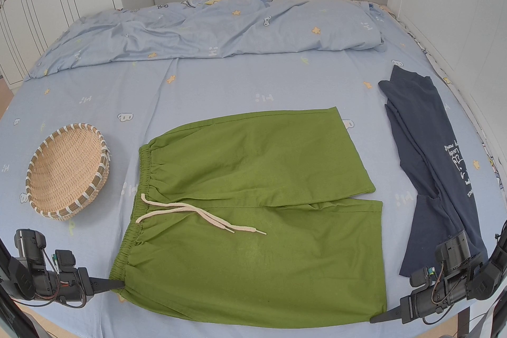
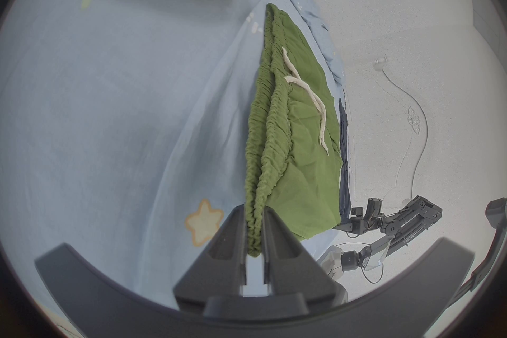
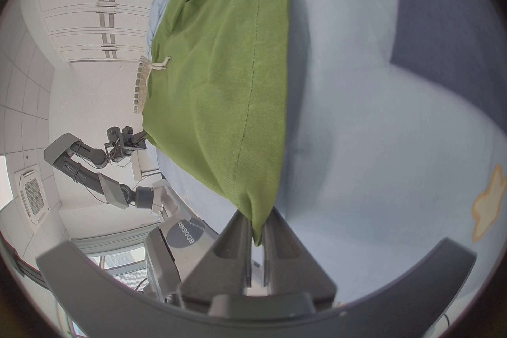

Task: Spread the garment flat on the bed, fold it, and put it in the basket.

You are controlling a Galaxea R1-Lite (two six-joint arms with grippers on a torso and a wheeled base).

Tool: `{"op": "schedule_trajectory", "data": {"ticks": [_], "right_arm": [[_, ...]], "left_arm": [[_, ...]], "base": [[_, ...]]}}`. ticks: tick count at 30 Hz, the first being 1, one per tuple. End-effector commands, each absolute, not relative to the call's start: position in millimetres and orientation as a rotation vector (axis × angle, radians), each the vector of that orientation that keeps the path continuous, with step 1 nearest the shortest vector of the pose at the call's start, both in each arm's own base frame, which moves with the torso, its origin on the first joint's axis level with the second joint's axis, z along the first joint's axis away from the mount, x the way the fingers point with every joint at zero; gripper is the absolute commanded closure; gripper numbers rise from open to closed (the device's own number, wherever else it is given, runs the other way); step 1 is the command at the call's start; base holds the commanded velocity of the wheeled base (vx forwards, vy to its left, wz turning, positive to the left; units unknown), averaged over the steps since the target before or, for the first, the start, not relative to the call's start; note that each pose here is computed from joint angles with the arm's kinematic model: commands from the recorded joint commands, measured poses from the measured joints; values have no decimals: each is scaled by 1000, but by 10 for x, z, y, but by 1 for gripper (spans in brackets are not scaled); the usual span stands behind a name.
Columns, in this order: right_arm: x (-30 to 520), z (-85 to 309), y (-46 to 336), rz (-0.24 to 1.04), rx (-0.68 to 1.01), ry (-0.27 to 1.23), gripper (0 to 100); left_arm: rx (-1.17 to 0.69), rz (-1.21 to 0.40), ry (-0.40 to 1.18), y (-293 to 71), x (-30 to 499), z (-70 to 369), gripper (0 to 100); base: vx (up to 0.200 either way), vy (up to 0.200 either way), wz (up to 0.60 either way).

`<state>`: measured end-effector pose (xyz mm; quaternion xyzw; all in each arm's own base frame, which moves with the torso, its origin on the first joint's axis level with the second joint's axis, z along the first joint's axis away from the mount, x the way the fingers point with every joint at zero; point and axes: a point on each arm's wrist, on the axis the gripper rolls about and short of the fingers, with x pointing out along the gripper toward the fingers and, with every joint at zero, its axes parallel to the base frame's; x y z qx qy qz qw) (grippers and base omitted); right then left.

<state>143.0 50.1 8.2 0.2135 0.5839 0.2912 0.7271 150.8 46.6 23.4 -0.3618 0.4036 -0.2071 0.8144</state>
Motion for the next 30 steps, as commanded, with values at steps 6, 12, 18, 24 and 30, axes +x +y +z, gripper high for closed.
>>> {"op": "schedule_trajectory", "data": {"ticks": [6, 12, 18, 24, 30], "right_arm": [[1212, 213, 450, 648, 465, 1316, 100], [1210, 276, 451, 665, 455, 1261, 100], [1286, 453, 457, 682, 453, 1129, 100], [1501, 844, 502, 679, 485, 1006, 100], [1708, 1401, 540, 689, 474, 932, 100]], "left_arm": [[-799, -396, 922, 472, 1290, 176, 100], [-725, -424, 924, 484, 1229, 160, 100], [-682, -443, 894, 423, 1274, 306, 100], [-700, -427, 908, 328, 1503, 727, 100], [-754, -426, 909, 325, 1701, 1268, 100]], "base": [[0, 0, 0], [0, 0, 0], [0, 0, 0], [0, 0, 0], [0, 0, 0]]}}
